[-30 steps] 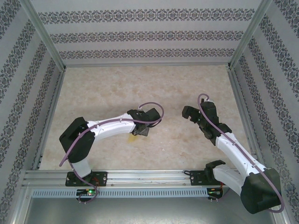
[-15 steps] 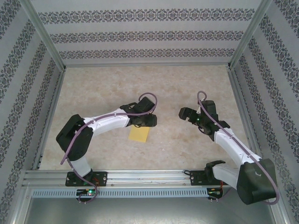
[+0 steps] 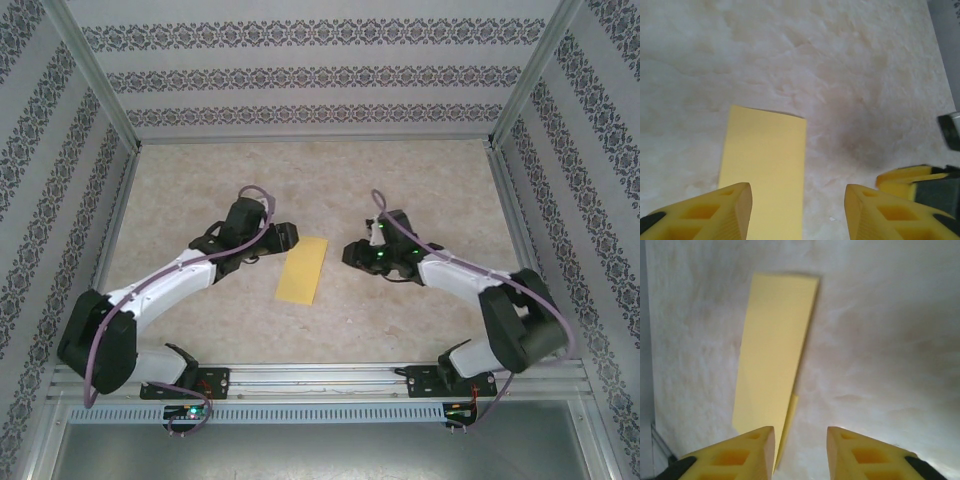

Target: Fold a paper plane with a square sheet of paper (fold left side to right side)

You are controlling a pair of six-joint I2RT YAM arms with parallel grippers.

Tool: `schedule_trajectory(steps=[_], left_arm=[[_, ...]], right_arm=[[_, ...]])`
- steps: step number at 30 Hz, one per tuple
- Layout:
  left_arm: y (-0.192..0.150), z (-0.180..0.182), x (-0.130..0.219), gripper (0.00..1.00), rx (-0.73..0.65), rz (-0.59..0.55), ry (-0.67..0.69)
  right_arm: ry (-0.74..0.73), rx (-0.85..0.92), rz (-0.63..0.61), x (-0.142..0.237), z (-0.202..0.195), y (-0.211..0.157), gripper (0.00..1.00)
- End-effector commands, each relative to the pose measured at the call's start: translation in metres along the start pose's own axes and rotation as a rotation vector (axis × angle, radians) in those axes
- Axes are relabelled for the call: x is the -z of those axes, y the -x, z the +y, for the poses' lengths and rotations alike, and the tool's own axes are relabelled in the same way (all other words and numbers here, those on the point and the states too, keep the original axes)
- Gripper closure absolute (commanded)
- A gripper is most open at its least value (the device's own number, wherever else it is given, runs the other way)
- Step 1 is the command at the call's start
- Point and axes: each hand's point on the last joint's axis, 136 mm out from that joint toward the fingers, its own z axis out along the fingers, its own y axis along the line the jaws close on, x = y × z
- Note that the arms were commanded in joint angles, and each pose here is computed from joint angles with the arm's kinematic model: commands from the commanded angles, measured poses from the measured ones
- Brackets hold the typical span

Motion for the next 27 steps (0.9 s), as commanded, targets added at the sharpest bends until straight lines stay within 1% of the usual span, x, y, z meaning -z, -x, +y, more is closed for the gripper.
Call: schedule_trajectory(steps=[1, 4, 7, 14, 21, 24, 27], left_arm=[[0.013, 0.007, 0.012, 0.47, -0.034, -0.089, -0.002], [0.010, 0.018, 0.017, 0.46, -0.037, -0.094, 0.026], [0.007, 0.026, 0.018, 0.46, -0.031, -0.090, 0.045], [0.002, 0.035, 0.017, 0.45, -0.021, -0.075, 0.072], [-0.002, 0.042, 0.016, 0.45, -0.021, -0.044, 0.101], [-0.008, 0.042, 0.012, 0.45, -0.008, -0.007, 0.094], [-0.020, 0.042, 0.005, 0.45, 0.030, 0.056, 0.067]], right_arm=[[0.091, -0.005, 0.006, -0.020, 0.032, 0.003, 0.80], [0.082, 0.006, 0.046, -0.039, 0.037, -0.005, 0.92], [0.074, 0.017, 0.076, -0.054, 0.040, -0.009, 0.99], [0.036, 0.020, 0.133, -0.078, 0.031, -0.016, 1.00], [-0.036, 0.027, 0.175, -0.083, 0.007, -0.025, 1.00], [-0.055, 0.037, 0.201, -0.084, -0.004, -0.031, 1.00], [-0.073, 0.060, 0.220, -0.083, -0.014, -0.035, 1.00]])
